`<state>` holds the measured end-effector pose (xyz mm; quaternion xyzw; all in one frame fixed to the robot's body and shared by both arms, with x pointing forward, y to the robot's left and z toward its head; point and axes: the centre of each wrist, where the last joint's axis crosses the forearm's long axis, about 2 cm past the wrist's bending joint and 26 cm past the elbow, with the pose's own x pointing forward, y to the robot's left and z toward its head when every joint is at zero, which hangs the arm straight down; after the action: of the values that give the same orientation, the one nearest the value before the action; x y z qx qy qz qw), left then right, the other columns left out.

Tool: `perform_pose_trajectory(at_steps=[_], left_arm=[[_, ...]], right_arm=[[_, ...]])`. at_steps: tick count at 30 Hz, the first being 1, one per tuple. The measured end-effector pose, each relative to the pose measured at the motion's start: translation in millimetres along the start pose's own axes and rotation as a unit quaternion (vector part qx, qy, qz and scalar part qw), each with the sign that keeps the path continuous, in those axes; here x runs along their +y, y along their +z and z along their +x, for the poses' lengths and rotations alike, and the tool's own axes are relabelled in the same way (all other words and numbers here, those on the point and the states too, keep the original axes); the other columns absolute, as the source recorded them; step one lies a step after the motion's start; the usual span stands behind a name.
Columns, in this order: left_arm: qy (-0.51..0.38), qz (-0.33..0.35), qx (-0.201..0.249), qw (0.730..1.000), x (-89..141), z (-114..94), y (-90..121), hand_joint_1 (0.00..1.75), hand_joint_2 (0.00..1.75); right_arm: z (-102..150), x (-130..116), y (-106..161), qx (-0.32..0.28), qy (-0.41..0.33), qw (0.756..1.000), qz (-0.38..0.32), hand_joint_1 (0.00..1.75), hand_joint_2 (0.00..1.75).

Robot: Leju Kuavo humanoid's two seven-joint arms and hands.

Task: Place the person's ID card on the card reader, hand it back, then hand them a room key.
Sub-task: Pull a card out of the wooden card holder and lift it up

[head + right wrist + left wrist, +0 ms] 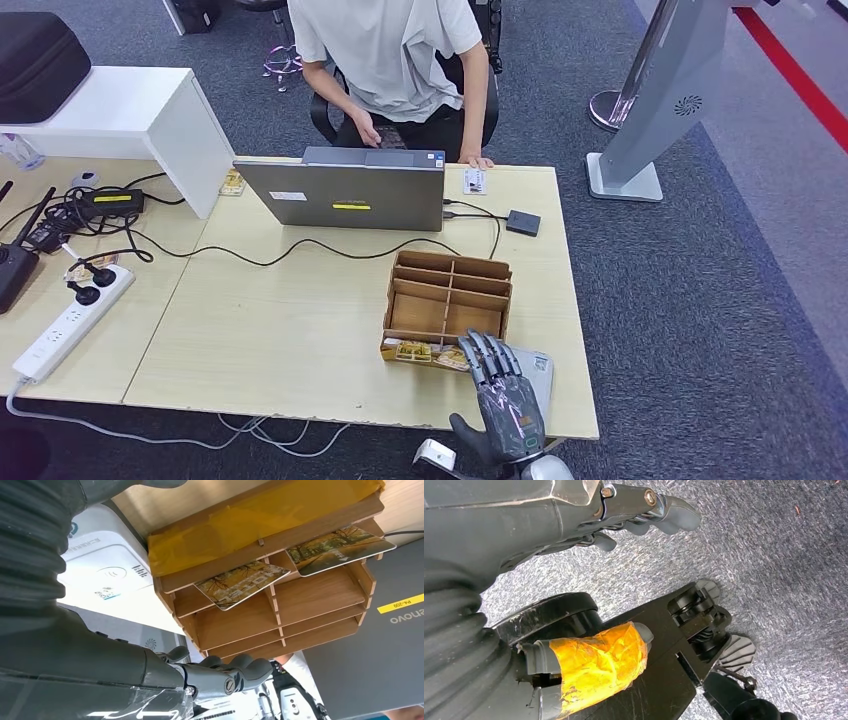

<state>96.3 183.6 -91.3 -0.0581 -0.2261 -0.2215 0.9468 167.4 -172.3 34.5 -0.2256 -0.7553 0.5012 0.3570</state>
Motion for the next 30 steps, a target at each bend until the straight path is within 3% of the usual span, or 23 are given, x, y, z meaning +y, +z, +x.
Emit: perform_pose_trajectory(at_steps=[19,30], left_arm=[[-0.008,-0.006,0.003,1.0,0,1,0,0.0,1.75],[-0.009,-0.007,0.004,1.0,0,1,0,0.0,1.75]], right_arm=[[2,4,-30,-0.017,-0.03,0.999,0.007,0.0,1.75],[3,7,-34,-0.014,-0.038,0.999,0.018,0.0,1.75]])
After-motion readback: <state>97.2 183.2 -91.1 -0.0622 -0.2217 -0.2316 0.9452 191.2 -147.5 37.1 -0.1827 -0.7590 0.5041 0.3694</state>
